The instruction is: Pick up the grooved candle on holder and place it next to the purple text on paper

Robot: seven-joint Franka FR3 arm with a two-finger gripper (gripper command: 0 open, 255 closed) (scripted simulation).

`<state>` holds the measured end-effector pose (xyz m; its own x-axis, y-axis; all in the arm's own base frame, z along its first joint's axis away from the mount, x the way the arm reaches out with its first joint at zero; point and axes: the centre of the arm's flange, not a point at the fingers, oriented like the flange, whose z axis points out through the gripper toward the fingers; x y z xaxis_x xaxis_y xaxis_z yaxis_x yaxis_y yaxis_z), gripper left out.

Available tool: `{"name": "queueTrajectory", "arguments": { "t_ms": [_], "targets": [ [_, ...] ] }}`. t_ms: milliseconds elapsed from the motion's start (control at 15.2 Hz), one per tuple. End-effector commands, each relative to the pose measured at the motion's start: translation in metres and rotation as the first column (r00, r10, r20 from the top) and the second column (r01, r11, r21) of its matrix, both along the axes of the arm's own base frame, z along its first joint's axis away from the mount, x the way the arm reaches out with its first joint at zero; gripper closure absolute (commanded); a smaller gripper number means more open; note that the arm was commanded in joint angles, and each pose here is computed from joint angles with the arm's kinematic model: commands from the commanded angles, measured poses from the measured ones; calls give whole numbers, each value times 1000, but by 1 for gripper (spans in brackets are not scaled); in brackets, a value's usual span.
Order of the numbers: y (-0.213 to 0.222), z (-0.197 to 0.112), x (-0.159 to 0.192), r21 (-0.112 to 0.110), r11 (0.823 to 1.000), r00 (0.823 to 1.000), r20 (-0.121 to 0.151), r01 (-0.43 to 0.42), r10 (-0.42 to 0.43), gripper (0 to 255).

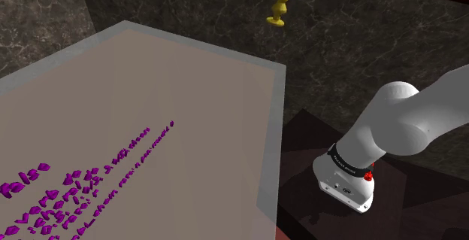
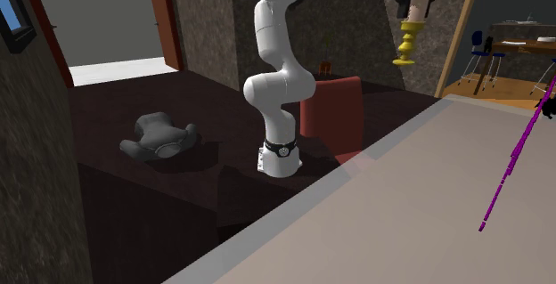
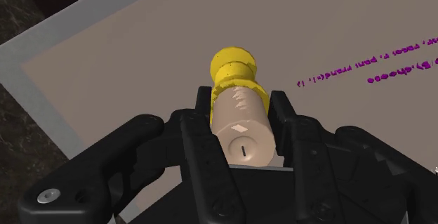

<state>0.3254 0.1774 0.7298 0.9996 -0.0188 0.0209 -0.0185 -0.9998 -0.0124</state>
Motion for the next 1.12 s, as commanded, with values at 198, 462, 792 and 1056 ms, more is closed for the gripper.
{"name": "queueTrajectory", "arguments": {
  "t_ms": [198,462,792,1056],
  "targets": [
    [59,1,-31,0,1000,1000,0,2,-2,255],
    [106,1,-53,0,1000,1000,0,2,-2,255],
    [166,1,-81,0,1000,1000,0,2,-2,255],
    [214,1,-103,0,1000,1000,0,2,-2,255]
  ]
}}
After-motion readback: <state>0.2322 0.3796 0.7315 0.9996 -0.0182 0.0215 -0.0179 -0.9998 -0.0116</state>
